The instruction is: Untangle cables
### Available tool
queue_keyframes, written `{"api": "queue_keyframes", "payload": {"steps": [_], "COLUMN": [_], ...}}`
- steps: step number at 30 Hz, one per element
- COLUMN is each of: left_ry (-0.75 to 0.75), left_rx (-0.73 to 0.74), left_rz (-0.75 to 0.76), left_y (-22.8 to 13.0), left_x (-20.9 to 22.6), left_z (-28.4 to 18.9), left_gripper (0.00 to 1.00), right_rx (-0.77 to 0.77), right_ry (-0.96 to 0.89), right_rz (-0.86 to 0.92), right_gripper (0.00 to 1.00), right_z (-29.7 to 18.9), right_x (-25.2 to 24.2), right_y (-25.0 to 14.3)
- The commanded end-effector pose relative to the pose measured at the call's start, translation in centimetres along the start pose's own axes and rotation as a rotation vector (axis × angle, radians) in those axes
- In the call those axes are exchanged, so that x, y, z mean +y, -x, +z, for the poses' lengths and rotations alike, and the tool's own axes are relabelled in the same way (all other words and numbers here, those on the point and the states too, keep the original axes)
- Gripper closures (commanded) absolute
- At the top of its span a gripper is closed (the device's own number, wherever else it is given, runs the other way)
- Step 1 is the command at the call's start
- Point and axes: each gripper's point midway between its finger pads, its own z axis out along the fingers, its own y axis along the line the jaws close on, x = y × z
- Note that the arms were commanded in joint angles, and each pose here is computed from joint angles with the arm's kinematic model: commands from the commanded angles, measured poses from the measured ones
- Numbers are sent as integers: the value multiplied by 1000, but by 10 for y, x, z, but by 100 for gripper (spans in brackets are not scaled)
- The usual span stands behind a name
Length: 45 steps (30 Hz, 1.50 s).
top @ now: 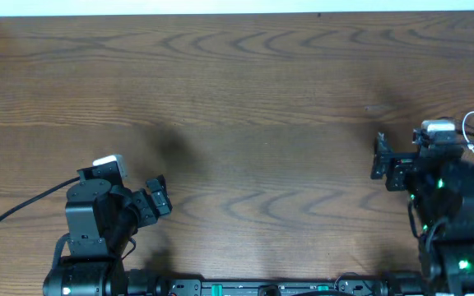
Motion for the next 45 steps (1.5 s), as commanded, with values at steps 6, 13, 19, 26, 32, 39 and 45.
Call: {"api": "queue_keyframes", "payload": {"steps": [6, 13, 19, 26, 32, 39, 45], "left_ry": [7, 8, 8, 8, 7, 8, 8], "left_rx": [5, 5, 5, 5, 5, 5, 5], "left_rz": [12, 12, 12, 12, 12, 12, 12], "left_y": [-2, -2, -2, -2, -2, -2, -2], "left_x": [2, 2, 2, 2, 2, 2, 2], "left_z": [1, 1, 1, 1, 1, 1, 1], "left_gripper": [1, 1, 1, 1, 1, 1, 1], "right_rx": [-335, -649, -747, -650, -511, -294, -296], "right_ry": [52, 61, 65, 63, 57, 59, 66], "right_rz": [6, 18, 22, 18, 12, 23, 21], "right_gripper": [1, 1, 1, 1, 1, 1, 1], "right_z": [-16, -40, -47, -33, -17, 4, 4], "right_x": [12, 11, 10, 10, 10, 10, 11], "right_y": [6, 12, 4, -15, -45, -94, -94]}}
